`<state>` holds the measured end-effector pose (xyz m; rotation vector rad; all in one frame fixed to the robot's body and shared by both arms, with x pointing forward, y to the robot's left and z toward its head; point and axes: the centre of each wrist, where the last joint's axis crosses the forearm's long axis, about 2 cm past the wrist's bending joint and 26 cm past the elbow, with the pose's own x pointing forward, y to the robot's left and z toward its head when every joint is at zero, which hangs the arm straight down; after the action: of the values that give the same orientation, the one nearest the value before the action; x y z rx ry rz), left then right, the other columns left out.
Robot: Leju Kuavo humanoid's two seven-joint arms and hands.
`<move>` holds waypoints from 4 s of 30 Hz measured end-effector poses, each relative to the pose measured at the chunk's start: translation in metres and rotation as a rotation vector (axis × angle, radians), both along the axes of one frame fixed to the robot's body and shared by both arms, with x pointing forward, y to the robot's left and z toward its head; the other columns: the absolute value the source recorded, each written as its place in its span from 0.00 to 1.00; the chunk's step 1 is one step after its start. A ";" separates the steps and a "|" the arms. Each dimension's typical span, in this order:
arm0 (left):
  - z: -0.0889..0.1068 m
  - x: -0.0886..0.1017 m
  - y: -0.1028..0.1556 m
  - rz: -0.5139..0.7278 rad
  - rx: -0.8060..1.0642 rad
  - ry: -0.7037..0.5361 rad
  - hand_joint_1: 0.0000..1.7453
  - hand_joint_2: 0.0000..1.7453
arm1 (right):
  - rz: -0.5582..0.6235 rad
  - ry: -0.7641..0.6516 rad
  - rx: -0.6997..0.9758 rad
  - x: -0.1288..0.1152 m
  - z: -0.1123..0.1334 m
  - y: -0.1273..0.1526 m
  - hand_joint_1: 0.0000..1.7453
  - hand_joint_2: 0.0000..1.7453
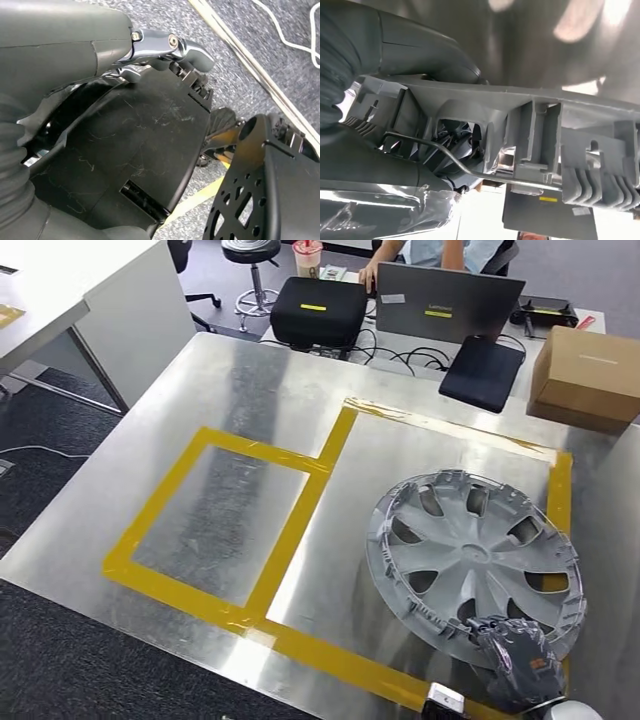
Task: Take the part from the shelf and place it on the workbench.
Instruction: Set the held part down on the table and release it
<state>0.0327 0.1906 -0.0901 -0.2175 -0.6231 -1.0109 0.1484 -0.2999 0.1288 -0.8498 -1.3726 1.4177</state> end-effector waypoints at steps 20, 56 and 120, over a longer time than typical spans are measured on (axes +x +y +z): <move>0.000 -0.001 0.001 0.049 0.022 0.018 0.00 1.00 | -0.185 0.039 0.085 -0.013 -0.009 -0.015 1.00 1.00; -0.005 0.000 0.007 0.054 0.029 0.012 0.00 1.00 | 0.068 0.045 0.084 0.004 -0.015 0.006 1.00 1.00; 0.012 -0.002 0.013 0.359 -0.271 -0.318 0.00 0.00 | -0.453 0.067 1.227 -0.061 -0.065 0.017 0.00 0.00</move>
<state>0.0305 0.2040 -0.0779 -0.1752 -1.0508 -0.6141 0.0878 -0.2825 0.0637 -0.2308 -1.5242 0.1107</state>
